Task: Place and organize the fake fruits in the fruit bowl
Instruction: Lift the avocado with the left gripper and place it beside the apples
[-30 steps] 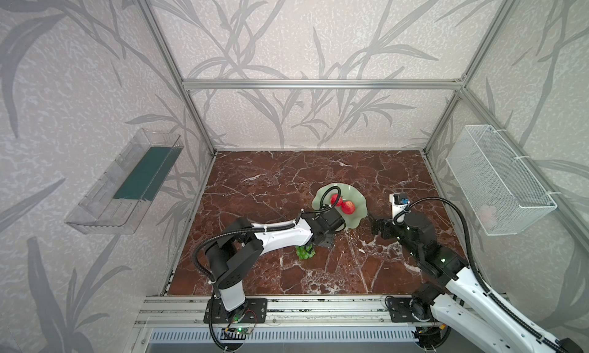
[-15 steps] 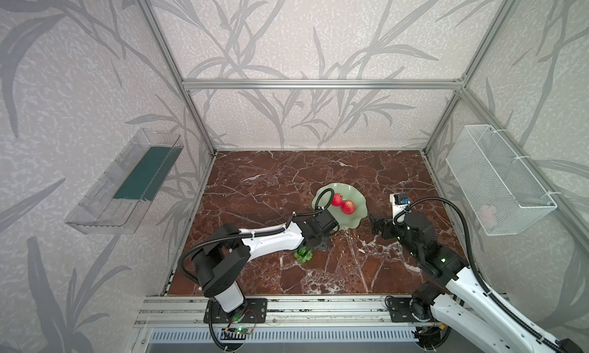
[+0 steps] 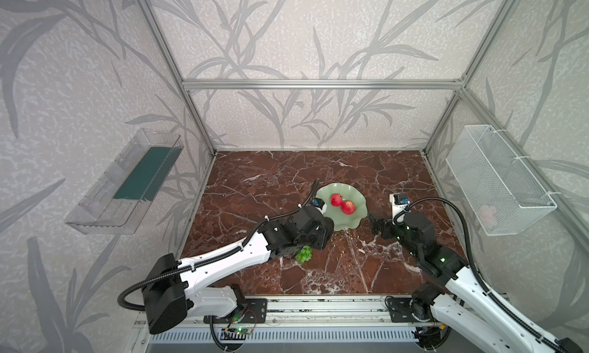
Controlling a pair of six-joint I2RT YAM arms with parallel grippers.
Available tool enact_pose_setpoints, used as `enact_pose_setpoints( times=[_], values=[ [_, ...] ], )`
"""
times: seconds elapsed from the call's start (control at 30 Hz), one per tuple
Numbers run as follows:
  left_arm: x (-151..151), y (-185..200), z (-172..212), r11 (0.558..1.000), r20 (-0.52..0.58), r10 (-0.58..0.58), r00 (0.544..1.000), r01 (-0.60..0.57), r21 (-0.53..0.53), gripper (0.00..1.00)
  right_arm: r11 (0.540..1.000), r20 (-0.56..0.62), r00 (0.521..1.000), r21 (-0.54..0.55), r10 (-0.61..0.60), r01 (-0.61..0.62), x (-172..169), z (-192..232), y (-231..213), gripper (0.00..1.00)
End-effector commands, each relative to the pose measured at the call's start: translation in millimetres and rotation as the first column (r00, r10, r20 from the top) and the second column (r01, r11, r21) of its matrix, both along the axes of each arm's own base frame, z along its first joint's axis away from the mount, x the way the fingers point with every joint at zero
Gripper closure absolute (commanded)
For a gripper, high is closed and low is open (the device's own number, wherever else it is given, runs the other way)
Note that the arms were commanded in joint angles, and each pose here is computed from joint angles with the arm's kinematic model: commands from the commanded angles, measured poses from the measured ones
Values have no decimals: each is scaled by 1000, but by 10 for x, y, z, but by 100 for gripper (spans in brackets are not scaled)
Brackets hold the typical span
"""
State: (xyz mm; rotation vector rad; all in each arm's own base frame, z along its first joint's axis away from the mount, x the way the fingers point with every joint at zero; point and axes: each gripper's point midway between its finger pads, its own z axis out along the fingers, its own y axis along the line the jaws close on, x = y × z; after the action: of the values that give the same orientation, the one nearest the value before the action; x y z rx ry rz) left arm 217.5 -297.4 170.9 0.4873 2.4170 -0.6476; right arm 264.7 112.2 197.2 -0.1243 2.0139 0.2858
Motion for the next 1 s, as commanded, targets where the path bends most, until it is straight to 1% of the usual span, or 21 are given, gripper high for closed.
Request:
enact_pose_setpoints(
  times=[0.0,0.23,0.3,0.37,0.53,0.7,0.83,0.97],
  values=[
    [212,-196,193,1000,62,-5,998,7,-29,54,1000,15,1000,25,-4,4,20,72,8,2],
    [720,-436,-17,991,1,114,993,-114,-76,56,1000,11,1000,-25,-9,9,-37,19,-69,2],
    [809,-507,-90,989,-13,118,993,-118,-90,55,999,15,1000,-41,-5,5,-49,29,-85,2],
    [870,-559,-196,990,-35,119,992,-122,-75,56,999,16,1000,-54,-3,4,-57,43,-100,2],
    [1067,-646,-447,983,-89,168,982,-173,-56,56,999,16,1000,-48,-2,3,-74,31,-106,2],
    [1176,-668,-672,974,-137,217,966,-224,-34,56,999,14,1000,-48,-4,5,-98,14,-123,2],
    [1206,-670,-834,971,-159,235,959,-238,-3,56,998,12,1000,-57,-2,3,-95,6,-128,2],
    [1222,-664,-975,967,-188,250,950,-253,8,56,999,10,1000,-53,3,-2,-80,4,-107,2]
  ],
)
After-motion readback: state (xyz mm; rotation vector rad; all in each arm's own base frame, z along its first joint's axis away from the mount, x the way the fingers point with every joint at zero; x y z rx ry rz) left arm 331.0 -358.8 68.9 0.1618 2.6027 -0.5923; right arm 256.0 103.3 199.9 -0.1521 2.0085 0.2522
